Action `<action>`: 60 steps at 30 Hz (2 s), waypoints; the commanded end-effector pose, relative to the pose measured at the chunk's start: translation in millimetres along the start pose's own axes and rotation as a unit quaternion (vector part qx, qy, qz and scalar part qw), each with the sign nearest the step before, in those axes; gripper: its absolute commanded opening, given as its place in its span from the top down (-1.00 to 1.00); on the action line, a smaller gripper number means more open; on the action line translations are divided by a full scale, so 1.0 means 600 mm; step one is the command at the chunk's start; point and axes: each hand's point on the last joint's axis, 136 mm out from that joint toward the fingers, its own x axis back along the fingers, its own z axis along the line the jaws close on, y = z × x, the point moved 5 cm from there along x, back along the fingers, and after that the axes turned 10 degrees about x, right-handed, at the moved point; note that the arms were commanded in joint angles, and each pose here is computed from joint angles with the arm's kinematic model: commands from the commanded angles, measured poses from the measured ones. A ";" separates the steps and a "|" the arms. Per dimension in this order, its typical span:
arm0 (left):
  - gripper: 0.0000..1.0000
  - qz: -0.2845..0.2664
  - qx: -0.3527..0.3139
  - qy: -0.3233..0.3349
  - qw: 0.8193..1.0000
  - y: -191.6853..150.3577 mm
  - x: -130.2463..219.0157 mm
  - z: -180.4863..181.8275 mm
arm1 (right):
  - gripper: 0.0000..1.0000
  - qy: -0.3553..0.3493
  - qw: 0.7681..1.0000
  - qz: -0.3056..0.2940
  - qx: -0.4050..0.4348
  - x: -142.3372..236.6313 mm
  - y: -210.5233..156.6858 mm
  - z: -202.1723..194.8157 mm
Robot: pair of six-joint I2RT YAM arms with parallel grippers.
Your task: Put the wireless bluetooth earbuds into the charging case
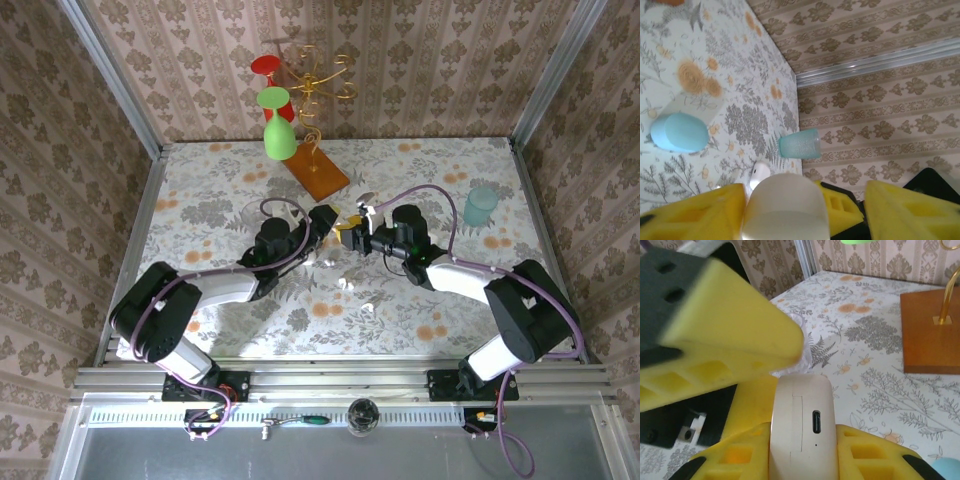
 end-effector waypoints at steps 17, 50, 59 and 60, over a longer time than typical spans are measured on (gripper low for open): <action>-0.87 0.008 -0.641 -0.192 0.743 -0.032 0.102 -0.097 | 1.00 0.159 0.941 0.113 -0.277 0.107 0.067 0.022; -0.13 0.183 -0.681 -0.423 0.569 -0.098 0.112 -0.072 | 1.00 0.362 0.859 0.155 -0.328 0.082 0.093 0.115; -0.02 0.187 -0.682 -0.429 0.562 -0.100 0.112 -0.071 | 1.00 0.364 0.859 0.151 -0.327 0.082 0.099 0.116; -0.02 0.187 -0.682 -0.427 0.563 -0.099 0.111 -0.069 | 1.00 0.364 0.859 0.150 -0.326 0.082 0.100 0.116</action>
